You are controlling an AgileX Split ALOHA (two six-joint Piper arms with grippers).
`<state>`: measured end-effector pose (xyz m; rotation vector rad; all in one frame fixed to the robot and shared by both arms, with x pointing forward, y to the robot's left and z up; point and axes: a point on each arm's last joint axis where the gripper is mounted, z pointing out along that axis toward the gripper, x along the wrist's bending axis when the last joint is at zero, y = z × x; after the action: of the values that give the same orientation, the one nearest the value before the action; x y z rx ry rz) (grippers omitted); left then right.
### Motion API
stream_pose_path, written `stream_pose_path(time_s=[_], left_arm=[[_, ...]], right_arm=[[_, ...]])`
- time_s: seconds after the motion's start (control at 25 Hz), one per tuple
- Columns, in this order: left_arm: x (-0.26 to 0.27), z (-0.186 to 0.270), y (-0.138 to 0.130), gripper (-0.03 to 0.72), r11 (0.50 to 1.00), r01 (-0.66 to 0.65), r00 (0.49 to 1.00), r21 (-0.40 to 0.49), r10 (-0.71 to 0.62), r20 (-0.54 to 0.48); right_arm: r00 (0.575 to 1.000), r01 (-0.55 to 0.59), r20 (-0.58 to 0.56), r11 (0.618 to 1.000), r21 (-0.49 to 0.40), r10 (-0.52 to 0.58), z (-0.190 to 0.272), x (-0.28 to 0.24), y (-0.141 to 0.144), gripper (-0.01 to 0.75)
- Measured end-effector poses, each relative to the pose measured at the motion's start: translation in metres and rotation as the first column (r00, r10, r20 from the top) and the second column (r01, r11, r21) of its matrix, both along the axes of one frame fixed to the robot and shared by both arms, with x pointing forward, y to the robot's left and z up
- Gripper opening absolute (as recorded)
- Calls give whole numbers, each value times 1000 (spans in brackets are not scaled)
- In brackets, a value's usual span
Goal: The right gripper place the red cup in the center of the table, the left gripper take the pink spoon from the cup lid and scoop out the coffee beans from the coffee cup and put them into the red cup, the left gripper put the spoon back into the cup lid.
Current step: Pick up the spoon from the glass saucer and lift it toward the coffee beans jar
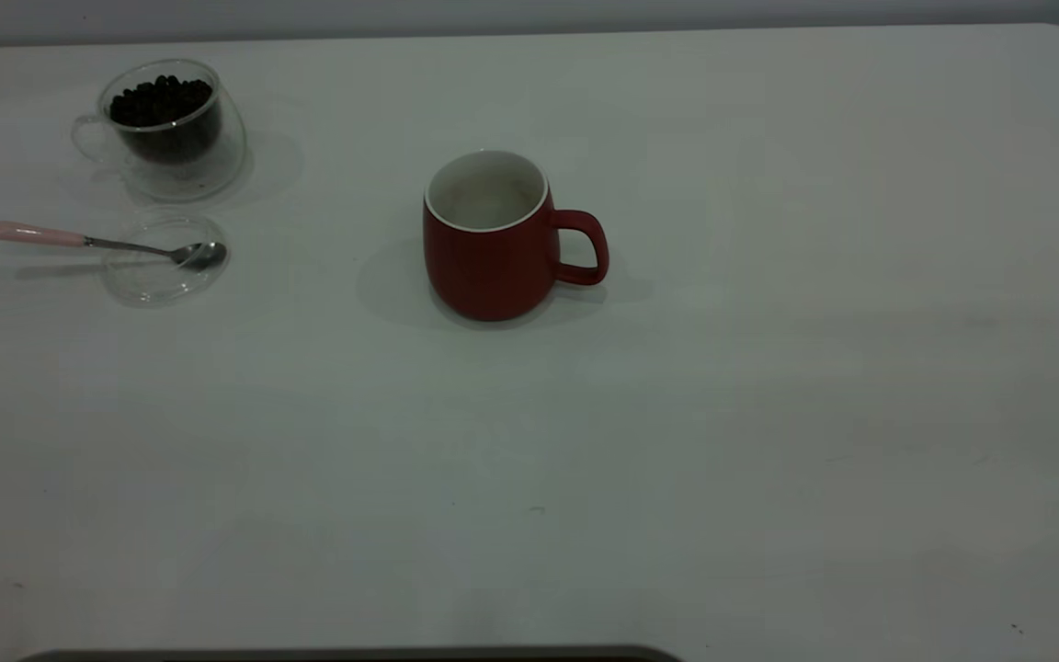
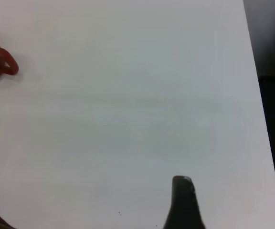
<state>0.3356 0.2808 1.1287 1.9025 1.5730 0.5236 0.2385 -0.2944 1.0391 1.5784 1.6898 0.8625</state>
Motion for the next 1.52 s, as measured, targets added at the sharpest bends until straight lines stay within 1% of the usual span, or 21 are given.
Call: stream_pose_path(time_s=[0.08, 0.16, 0.28, 0.36, 0.52, 0.64, 0.68, 0.8, 0.88, 1.12, 1.24, 1.32, 1.4, 1.52], left_arm=[[30, 0, -5, 710, 999, 38, 997, 9, -37, -61], [57, -3, -10, 710, 998, 63, 993, 13, -62, -101], [98, -19, -17, 710, 995, 102, 974, 3, -100, -202], [124, -34, -21, 710, 991, 132, 952, -3, -128, -279], [167, -55, -26, 710, 984, 178, 907, -4, -166, -386], [196, -66, -20, 710, 980, 194, 875, -38, -190, -446], [203, -68, -17, 710, 976, 207, 864, -61, -212, -458], [227, -85, 6, 710, 964, 224, 833, -140, -264, -486], [237, -96, 27, 710, 958, 223, 829, -179, -283, -483], [249, -145, 87, 710, 935, 119, 809, -333, -286, -514], [251, -173, 111, 710, 926, 73, 802, -371, -275, -530], [253, -188, 124, 710, 927, 27, 813, -375, -238, -531], [255, -200, 132, 710, 927, -9, 823, -375, -206, -530], [259, -218, 140, 710, 932, -28, 831, -361, -179, -527]], right_arm=[[1000, 0, 2, 1000, 0, 0, 0, 0, 0, 588], [1000, 0, 3, 1000, 0, 0, 0, 0, 0, 588], [1000, 0, 3, 1000, 0, 0, 0, 0, 0, 588], [1000, 0, 3, 1000, 0, 0, 0, 0, 0, 588], [1000, 0, 3, 1000, 0, 0, 0, 0, 0, 588], [1000, 0, 3, 1000, 0, 0, 0, 0, 0, 588], [1000, 0, 3, 1000, 0, 0, 0, 0, 0, 588], [1000, 0, 3, 1000, 0, 0, 0, 0, 0, 588], [1000, 0, 3, 1000, 0, 0, 0, 0, 0, 588], [1000, 0, 3, 1000, 1, 0, 0, 0, 0, 588], [1000, 0, 3, 1000, 1, 0, 0, 0, 0, 588], [1000, 0, 3, 1000, 1, 0, 0, 0, 0, 588], [1000, 0, 3, 1000, 1, 0, 0, 0, 0, 588], [1000, 0, 3, 1000, 1, 0, 0, 0, 0, 588]])
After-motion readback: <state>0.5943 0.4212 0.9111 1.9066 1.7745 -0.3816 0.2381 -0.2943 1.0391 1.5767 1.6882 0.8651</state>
